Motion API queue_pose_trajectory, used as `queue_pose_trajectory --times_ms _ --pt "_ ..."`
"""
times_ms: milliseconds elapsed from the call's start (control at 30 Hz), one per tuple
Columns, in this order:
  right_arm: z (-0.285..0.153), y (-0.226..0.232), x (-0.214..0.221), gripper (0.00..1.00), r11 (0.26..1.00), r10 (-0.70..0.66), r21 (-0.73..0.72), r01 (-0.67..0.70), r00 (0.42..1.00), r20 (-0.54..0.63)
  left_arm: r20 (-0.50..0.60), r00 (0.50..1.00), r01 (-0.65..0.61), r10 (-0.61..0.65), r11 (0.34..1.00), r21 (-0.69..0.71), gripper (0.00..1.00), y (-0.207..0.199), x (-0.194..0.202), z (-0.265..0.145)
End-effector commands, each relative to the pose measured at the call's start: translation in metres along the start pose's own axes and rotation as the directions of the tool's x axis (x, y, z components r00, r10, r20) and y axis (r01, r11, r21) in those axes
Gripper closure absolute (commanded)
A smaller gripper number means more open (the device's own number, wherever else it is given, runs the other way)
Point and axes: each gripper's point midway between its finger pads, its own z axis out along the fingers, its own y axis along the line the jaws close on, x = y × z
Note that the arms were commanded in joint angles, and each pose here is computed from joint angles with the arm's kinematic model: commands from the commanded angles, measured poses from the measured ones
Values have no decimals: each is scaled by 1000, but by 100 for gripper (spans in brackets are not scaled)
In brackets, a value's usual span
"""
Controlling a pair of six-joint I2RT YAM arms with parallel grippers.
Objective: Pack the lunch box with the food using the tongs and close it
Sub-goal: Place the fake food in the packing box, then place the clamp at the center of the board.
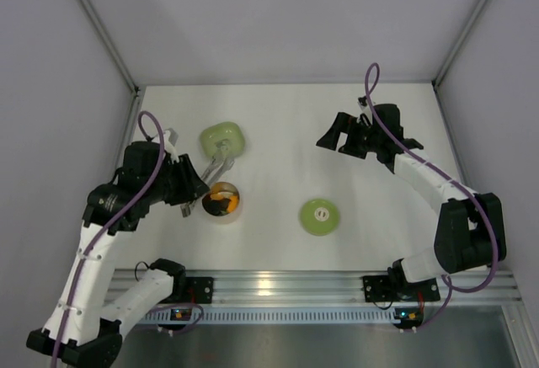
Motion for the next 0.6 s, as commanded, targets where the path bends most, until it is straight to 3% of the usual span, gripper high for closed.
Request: queue_pose_trajectory --times_ms 0,267,567 --pt "-14 19 -14 1 998 -53 -38 54 998 41 80 997 7 -16 993 120 58 -32 -36 14" --pt "-22 22 -7 1 996 -66 -56 68 997 36 128 990 34 -62 977 208 60 -71 -88 77" --pt "-44 10 -2 0 998 -63 26 62 996 58 82 996 -43 27 980 193 58 -123 -107 180"
